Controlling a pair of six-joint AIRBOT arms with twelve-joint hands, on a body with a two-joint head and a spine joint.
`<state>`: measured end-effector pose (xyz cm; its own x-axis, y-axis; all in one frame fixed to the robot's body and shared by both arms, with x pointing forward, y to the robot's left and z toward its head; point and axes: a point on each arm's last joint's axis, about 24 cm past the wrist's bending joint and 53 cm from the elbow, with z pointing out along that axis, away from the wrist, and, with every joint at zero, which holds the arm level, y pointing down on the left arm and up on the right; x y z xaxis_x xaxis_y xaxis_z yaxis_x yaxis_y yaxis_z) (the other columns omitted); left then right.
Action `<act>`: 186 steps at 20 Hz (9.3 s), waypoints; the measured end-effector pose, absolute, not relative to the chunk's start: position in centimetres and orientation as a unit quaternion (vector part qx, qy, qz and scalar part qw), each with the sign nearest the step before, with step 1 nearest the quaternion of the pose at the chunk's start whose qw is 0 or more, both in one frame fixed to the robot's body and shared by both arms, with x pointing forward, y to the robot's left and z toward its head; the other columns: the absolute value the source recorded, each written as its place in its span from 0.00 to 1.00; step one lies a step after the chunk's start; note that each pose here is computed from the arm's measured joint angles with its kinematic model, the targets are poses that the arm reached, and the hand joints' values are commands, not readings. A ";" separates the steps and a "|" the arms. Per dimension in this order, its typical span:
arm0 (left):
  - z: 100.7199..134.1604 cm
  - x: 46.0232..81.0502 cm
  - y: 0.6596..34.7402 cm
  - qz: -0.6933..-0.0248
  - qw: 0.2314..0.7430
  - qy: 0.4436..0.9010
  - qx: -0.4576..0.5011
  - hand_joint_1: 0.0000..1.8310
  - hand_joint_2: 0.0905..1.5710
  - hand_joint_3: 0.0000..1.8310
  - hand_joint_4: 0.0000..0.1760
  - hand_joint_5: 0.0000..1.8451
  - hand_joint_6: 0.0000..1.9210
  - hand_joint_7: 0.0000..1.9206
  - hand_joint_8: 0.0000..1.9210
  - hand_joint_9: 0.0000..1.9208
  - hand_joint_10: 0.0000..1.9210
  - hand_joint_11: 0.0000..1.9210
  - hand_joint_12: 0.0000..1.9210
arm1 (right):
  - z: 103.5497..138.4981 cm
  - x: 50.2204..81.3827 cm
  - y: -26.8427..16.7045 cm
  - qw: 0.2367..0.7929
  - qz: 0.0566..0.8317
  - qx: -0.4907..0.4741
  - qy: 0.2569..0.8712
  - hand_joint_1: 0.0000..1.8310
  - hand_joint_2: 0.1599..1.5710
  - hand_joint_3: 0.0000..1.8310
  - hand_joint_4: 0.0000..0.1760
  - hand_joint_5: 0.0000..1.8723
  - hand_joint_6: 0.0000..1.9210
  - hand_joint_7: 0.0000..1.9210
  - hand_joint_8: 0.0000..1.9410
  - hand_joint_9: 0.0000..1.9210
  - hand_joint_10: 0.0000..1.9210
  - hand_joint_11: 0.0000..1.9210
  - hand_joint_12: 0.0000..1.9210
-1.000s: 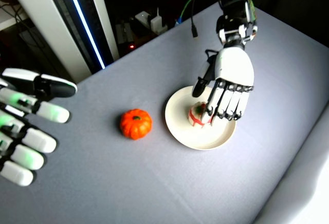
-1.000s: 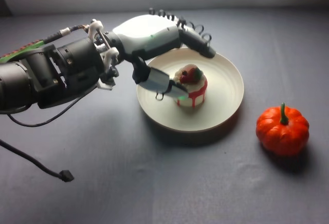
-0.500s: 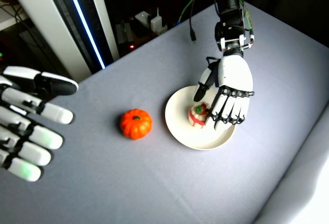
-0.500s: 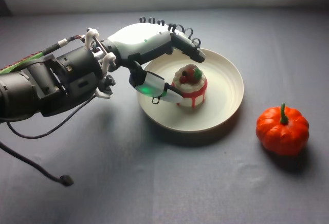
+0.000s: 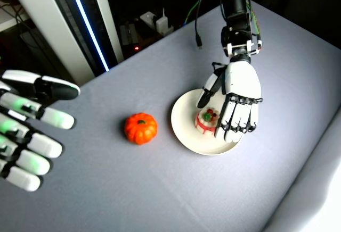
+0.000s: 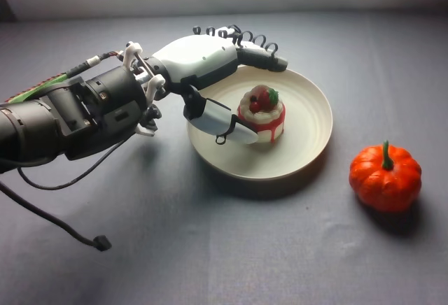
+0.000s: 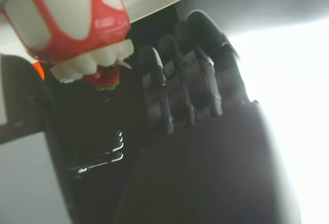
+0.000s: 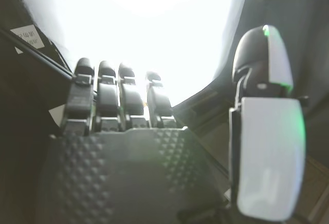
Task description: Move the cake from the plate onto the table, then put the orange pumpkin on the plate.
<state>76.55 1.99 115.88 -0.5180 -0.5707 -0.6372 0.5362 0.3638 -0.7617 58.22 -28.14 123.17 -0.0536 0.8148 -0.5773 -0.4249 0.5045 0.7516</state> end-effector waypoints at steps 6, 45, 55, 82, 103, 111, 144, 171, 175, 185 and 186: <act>114.7 76.5 1.6 -0.558 0.485 0.673 -0.014 0.55 0.54 0.00 0.00 0.25 0.01 0.25 0.01 0.29 0.07 0.09 0.79 | 123.1 58.3 -28.2 0.664 0.466 0.176 0.557 0.40 0.52 0.00 0.58 0.02 0.00 0.00 0.00 0.00 0.00 0.00 0.19; 122.8 73.6 9.8 -0.525 0.537 0.658 0.056 0.65 0.75 0.00 0.00 0.50 0.62 0.32 0.61 0.29 0.68 0.29 0.94 | 122.1 58.4 -28.0 0.652 0.465 0.184 0.569 0.41 0.58 0.00 0.57 0.00 0.00 0.00 0.00 0.00 0.00 0.00 0.00; 118.3 71.5 16.0 -0.522 0.507 0.686 -0.024 0.68 0.70 0.00 0.00 0.58 0.37 0.45 0.70 0.37 0.76 0.31 0.92 | 121.6 58.3 -27.9 0.647 0.466 0.193 0.572 0.37 0.55 0.00 0.56 0.00 0.00 0.00 0.00 0.00 0.00 0.00 0.00; 116.6 71.0 19.7 -0.534 0.497 0.675 -0.110 0.49 0.42 0.00 0.32 0.00 0.00 0.00 0.00 0.04 0.01 0.00 0.41 | 121.1 58.2 -27.9 0.643 0.462 0.196 0.579 0.41 0.55 0.00 0.54 0.00 0.00 0.00 0.00 0.00 0.00 0.00 0.00; 128.4 67.1 24.4 -0.637 0.565 0.510 -0.124 0.49 0.59 0.00 0.23 0.08 0.00 0.00 0.00 0.01 0.00 0.00 0.81 | 112.5 65.4 -17.4 0.497 0.416 0.049 0.760 0.41 0.46 0.00 0.52 0.00 0.00 0.00 0.00 0.00 0.00 0.01 0.12; 127.4 67.3 23.5 -0.636 0.555 0.521 -0.126 0.49 0.61 0.00 0.56 0.00 0.00 0.00 0.00 0.00 0.26 0.00 1.00 | 110.4 65.4 -15.9 0.477 0.410 0.036 0.776 0.45 0.48 0.00 0.13 0.00 0.00 0.00 0.00 0.00 0.00 0.00 0.21; 126.5 67.6 21.5 -0.642 0.541 0.531 -0.114 0.61 0.60 0.00 0.24 0.01 0.00 0.00 0.00 0.00 0.30 0.00 0.98 | 109.2 66.9 -13.9 0.468 0.409 0.031 0.783 0.67 0.72 0.00 0.00 0.45 0.55 0.48 0.68 0.43 0.79 0.42 0.90; 125.4 68.5 18.9 -0.649 0.532 0.537 -0.085 0.53 0.47 0.01 0.86 0.00 0.00 0.00 0.00 0.00 0.33 0.00 0.90 | 117.5 71.1 -2.8 0.528 0.473 -0.084 0.700 0.66 0.72 0.00 0.00 0.45 0.59 0.46 0.67 0.37 0.77 0.31 0.90; 125.8 68.5 18.5 -0.655 0.534 0.528 -0.079 0.55 0.50 0.00 0.99 0.00 0.00 0.00 0.00 0.00 0.35 0.00 0.93 | 117.7 71.9 -1.6 0.529 0.484 -0.081 0.692 0.74 0.70 0.00 0.00 0.44 0.66 0.48 0.55 0.46 0.63 0.33 0.75; 125.6 68.6 16.7 -0.668 0.528 0.521 -0.064 0.47 0.45 0.00 1.00 0.01 0.00 0.01 0.00 0.02 0.32 0.00 0.83 | 115.6 74.5 -2.3 0.525 0.454 -0.055 0.718 0.74 0.72 0.00 0.00 0.39 0.69 0.47 0.60 0.44 0.69 0.33 0.82; 125.7 68.6 16.6 -0.668 0.529 0.520 -0.061 0.44 0.45 0.00 1.00 0.01 0.00 0.01 0.00 0.02 0.32 0.00 0.85 | 115.4 74.6 -2.1 0.523 0.454 -0.053 0.720 0.74 0.72 0.00 0.00 0.39 0.69 0.47 0.59 0.44 0.69 0.34 0.81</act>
<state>68.57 16.58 125.72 -0.4338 -0.7702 -0.4676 0.6427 0.0992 -0.7597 74.57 -2.14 115.40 -0.4477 0.3982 -0.8006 -0.5512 0.5820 0.5978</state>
